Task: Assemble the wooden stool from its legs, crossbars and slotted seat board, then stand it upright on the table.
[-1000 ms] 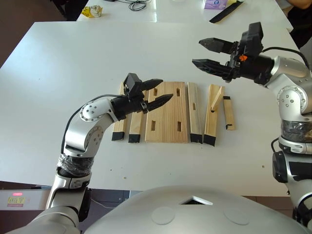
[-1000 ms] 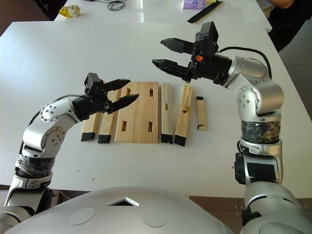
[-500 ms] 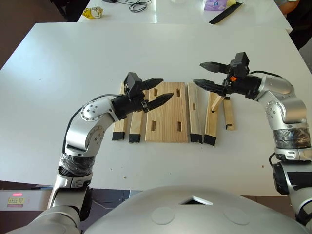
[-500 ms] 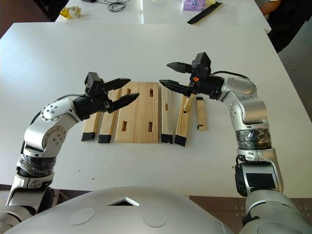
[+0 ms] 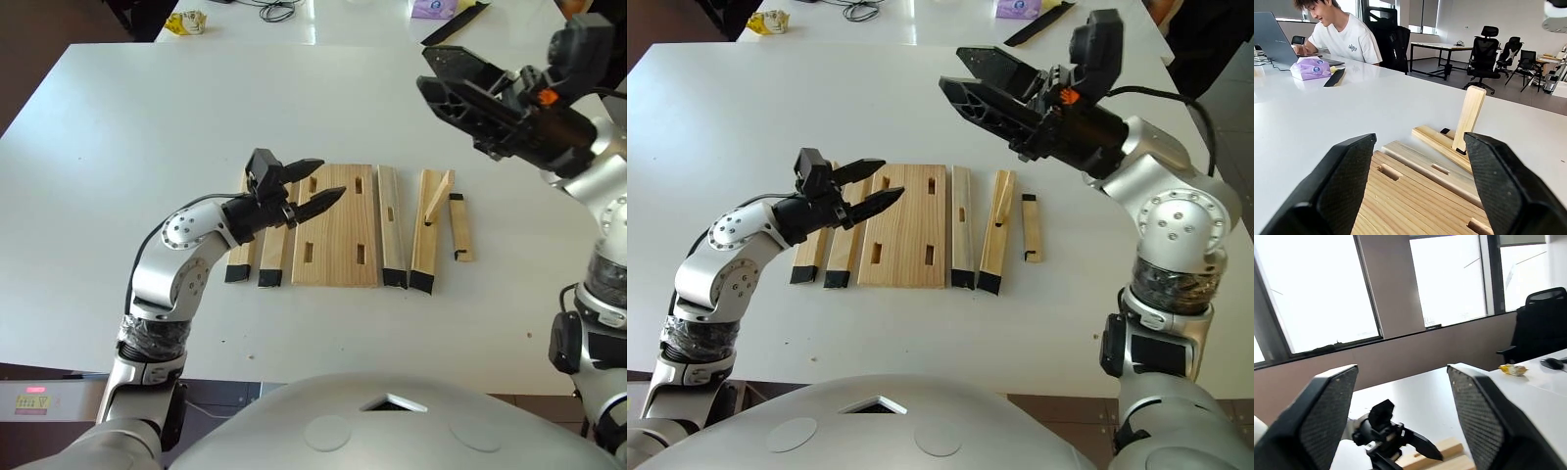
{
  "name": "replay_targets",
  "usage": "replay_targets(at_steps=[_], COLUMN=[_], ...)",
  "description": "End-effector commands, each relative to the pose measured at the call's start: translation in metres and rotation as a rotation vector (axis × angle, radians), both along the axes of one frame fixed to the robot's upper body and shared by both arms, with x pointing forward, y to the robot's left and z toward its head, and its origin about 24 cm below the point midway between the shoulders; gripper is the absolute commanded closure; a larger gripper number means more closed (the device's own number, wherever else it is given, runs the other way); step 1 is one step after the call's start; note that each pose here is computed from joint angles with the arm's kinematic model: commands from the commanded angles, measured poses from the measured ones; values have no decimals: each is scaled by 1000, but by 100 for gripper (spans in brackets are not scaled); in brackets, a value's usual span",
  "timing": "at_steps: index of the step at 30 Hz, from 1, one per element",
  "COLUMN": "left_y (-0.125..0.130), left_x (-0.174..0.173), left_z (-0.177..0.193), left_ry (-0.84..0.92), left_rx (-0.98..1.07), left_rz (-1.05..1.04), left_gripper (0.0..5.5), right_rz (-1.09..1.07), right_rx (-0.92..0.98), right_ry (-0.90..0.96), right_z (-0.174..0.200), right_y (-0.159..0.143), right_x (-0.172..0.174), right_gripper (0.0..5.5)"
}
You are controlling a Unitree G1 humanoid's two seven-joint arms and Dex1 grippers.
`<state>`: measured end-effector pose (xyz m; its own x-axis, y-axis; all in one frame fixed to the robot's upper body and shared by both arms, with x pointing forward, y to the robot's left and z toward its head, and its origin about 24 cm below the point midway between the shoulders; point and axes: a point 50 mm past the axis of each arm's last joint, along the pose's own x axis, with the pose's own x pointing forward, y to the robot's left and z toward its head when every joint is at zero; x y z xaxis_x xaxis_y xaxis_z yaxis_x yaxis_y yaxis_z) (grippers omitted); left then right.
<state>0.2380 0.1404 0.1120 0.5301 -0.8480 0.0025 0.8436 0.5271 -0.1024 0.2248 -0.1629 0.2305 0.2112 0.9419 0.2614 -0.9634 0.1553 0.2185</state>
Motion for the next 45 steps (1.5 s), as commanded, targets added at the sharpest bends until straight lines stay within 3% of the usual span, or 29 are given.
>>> replay_targets(at_steps=[1, 4, 8, 16, 29, 39, 45], left_y=[6, 9, 11, 8, 6, 8, 13], left_x=[-2, -3, -3, -1, -2, -7, -12], left_z=[-2, -2, -3, -2, -3, -4, -5], left_ry=[-3, -5, -2, -3, -2, 5, 11], left_rx=[19, 20, 23, 18, 6, 5, 5], left_rz=[36, 49, 59, 51, 61, 74, 106], left_gripper=[217, 217, 217, 217, 217, 217, 217], right_rz=[69, 66, 4, -75, -97, -91, -303], right_rx=[-367, -523, -674, -687, -908, -972, -856], right_ry=[239, 383, 384, 366, 391, 297, 253], right_z=[-43, -71, -106, -146, -185, -163, -116], right_y=[-13, -30, -35, -13, -47, -69, -69], right_x=[-31, -38, -41, -42, -39, -34, -23], right_gripper=[214, 214, 214, 214, 214, 214, 214])
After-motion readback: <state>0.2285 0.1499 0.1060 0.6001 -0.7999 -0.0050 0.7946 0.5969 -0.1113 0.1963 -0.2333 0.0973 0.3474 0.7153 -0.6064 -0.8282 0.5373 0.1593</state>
